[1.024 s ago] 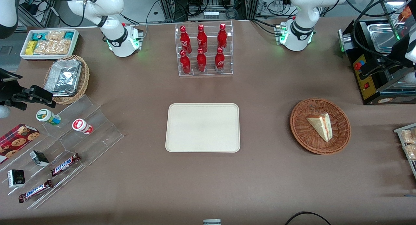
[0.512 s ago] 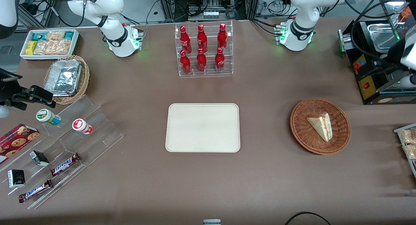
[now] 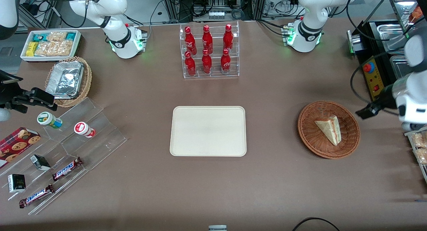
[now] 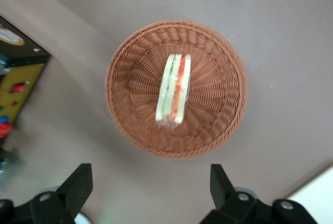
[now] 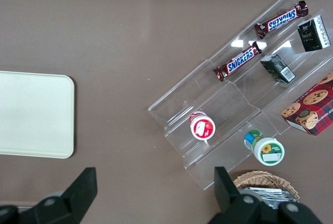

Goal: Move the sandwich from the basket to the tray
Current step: 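Lower the open left gripper onto the wrapped sandwich in the basket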

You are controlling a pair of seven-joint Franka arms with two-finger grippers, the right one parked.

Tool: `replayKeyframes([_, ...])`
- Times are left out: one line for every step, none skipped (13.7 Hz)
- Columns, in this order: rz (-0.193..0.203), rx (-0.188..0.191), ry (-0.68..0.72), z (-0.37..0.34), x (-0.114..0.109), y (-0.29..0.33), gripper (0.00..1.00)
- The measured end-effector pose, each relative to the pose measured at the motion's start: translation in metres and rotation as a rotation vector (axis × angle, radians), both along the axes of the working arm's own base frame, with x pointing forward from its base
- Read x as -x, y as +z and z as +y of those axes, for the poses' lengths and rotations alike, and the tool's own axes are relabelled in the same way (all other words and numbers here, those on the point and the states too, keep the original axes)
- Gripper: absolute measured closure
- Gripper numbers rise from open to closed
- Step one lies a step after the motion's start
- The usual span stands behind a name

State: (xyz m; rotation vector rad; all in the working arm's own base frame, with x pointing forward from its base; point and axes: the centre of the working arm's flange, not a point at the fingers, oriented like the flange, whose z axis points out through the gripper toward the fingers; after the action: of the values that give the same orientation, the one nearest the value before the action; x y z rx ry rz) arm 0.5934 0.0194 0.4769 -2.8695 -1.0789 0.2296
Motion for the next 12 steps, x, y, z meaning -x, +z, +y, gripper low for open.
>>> replayKeyframes([-0.007,-0.005,0.035,0.0,-0.005,-0.02,0.0])
replayKeyframes([-0.012,-0.008,0.06,0.0,-0.008,-0.04,0.0])
replayKeyframes([-0.017,-0.01,0.073,0.0,-0.009,-0.059,0.0])
replayKeyframes([-0.022,-0.011,0.078,0.0,-0.008,-0.077,0.0])
replayKeyframes([-0.025,-0.014,0.078,-0.001,-0.005,-0.095,0.0])
replayKeyframes([-0.024,-0.021,0.075,0.0,-0.001,-0.109,0.0])
replayKeyframes([-0.019,-0.028,0.071,0.0,0.004,-0.122,0.0])
replayKeyframes([-0.019,-0.032,0.067,0.0,0.009,-0.134,0.0])
replayKeyframes([-0.02,-0.033,0.065,-0.001,0.014,-0.144,0.0])
replayKeyframes([-0.027,-0.033,0.064,-0.002,0.018,-0.154,0.0])
replayKeyframes([-0.039,-0.036,0.062,-0.004,0.023,-0.165,0.0])
replayKeyframes([-0.053,-0.039,0.063,-0.006,0.029,-0.176,0.0])
